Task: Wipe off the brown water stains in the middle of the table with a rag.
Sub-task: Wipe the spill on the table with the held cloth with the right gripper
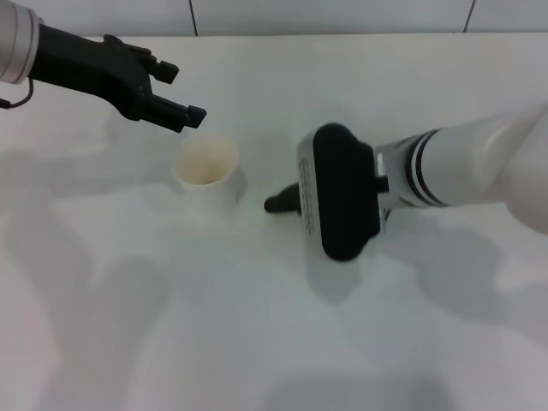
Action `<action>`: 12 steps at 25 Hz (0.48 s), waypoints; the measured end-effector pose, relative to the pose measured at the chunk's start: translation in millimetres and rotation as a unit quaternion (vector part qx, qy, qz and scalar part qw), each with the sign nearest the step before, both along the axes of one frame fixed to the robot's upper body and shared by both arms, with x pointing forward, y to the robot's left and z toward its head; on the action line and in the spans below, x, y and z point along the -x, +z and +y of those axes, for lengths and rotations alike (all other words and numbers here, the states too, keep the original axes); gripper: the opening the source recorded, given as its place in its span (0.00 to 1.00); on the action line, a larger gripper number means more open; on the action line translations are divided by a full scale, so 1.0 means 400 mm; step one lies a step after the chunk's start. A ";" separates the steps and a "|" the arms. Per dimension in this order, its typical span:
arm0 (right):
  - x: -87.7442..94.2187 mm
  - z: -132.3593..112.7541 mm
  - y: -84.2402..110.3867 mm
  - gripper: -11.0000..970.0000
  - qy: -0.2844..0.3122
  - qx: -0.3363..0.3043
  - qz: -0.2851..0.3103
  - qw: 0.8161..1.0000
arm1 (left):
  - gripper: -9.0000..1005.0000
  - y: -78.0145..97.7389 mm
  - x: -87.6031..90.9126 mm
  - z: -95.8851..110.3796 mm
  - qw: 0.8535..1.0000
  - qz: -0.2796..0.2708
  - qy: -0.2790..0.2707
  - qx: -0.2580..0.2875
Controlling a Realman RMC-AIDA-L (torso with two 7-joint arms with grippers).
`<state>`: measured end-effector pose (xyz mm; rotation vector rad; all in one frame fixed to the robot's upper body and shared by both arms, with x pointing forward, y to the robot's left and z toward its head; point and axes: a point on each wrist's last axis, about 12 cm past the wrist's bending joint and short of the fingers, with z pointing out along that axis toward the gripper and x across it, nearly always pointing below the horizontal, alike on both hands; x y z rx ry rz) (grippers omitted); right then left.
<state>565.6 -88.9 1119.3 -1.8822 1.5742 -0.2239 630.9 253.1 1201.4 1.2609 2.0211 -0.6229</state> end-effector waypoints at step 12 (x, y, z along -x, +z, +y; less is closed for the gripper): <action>-0.056 0.008 -0.022 0.08 -0.053 0.006 0.000 0.999 | 0.86 -0.001 -0.001 -0.006 1.000 0.002 -0.003 0.003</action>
